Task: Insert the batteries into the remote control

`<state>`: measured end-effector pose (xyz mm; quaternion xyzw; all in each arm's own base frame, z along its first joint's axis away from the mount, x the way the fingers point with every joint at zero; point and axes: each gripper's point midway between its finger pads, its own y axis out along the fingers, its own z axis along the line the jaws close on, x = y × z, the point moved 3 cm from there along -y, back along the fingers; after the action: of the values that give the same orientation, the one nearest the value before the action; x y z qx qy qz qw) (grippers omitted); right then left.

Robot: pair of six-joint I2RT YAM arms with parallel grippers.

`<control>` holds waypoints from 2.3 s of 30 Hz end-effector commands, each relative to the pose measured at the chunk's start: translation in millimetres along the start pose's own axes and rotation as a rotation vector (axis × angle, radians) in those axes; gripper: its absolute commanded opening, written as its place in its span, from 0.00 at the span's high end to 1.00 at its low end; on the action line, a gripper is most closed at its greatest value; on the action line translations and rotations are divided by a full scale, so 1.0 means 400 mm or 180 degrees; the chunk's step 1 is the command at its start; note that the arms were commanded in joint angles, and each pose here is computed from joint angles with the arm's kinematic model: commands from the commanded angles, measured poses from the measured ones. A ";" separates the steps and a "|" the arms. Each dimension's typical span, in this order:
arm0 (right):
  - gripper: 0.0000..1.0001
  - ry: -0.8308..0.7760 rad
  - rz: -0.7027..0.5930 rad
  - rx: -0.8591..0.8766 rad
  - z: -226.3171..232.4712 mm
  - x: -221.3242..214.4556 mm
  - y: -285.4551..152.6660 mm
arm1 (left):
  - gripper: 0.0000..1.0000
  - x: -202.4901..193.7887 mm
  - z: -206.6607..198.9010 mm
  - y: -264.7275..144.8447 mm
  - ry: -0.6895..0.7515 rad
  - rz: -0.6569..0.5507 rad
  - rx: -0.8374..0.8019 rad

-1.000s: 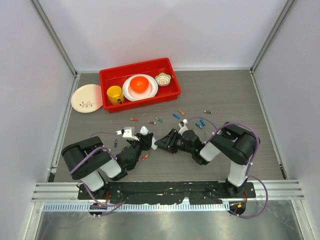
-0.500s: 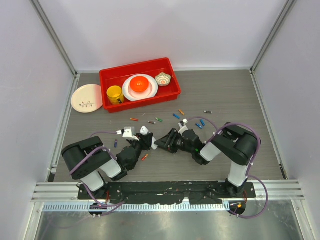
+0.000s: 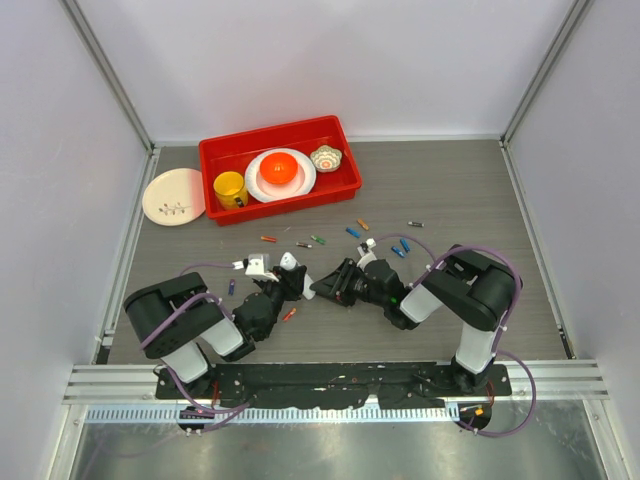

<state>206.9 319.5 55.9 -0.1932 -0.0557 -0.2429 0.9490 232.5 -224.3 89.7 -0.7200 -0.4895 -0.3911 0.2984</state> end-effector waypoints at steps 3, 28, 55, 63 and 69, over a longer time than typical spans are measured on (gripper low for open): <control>0.58 -0.0106 -0.0130 0.0449 0.111 0.030 0.000 | 1.00 0.010 -0.027 0.000 -0.0050 -0.0095 -0.0154; 0.71 -0.0104 -0.0147 0.0419 0.106 0.033 0.007 | 1.00 -0.003 -0.032 -0.005 -0.0088 -0.0017 -0.0216; 0.75 -0.0290 -0.0179 0.0494 0.146 0.045 0.000 | 1.00 -0.022 -0.043 -0.015 0.0000 0.0043 -0.0258; 0.75 -0.0377 -0.0192 0.0465 0.154 0.048 -0.011 | 1.00 -0.025 -0.041 -0.015 0.0121 0.0023 -0.0227; 0.75 -0.0387 -0.0199 0.0467 0.157 0.049 -0.013 | 1.00 -0.025 -0.041 -0.015 0.0252 0.0004 -0.0219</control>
<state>204.1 313.2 59.9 -0.2269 -0.0826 -0.2331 0.9420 227.9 -232.5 89.8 -0.7152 -0.4865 -0.4030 0.2990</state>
